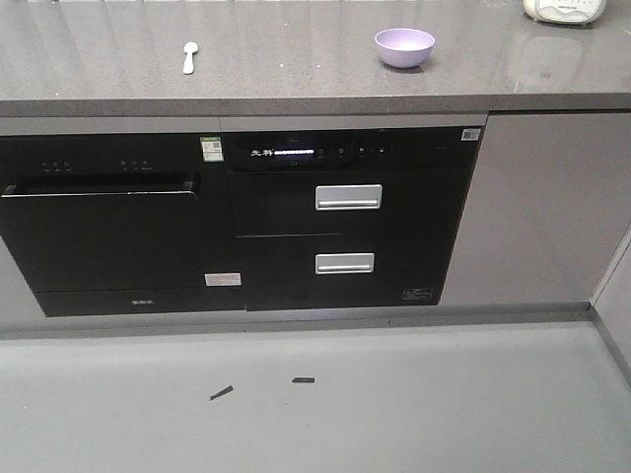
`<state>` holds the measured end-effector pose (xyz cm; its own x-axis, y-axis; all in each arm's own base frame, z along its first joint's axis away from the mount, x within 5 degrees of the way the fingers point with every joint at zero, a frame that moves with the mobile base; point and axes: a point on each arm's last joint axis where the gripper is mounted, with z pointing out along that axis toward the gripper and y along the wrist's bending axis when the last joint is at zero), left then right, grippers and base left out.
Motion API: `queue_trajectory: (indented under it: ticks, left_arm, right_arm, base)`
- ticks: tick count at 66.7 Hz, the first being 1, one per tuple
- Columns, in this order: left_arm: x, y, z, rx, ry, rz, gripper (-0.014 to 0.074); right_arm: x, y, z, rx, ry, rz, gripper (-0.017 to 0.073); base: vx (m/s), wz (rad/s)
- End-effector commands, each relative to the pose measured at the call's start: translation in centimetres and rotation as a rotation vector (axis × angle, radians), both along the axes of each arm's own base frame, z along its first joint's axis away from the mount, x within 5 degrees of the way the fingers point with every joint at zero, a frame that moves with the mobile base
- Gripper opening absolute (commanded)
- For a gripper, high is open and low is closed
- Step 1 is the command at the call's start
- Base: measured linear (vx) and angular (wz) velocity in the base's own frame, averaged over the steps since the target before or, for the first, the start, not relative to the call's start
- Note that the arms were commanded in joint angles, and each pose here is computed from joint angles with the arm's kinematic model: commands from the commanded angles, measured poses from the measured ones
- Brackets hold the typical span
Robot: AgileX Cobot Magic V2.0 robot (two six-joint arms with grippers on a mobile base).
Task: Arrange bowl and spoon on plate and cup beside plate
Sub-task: 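Continue driving closer to the counter with the spoon and bowl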
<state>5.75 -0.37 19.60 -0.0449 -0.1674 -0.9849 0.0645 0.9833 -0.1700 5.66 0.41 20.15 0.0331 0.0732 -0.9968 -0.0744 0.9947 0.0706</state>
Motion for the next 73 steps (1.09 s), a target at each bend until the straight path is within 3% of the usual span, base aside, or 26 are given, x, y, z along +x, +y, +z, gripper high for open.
queue_trajectory:
  ticks: [1,73]
  left_arm:
    - [0.11,-0.09,0.81,-0.015,-0.063,-0.007,-0.0006]
    - [0.11,-0.09,0.81,-0.015,-0.063,-0.007,-0.0006]
  right_arm:
    - [-0.12,0.0,0.64,-0.006,-0.083,0.0,-0.0003]
    - [-0.12,0.0,0.64,-0.006,-0.083,0.0,-0.0003]
  base:
    - [0.12,-0.01]
    - [0.12,-0.01]
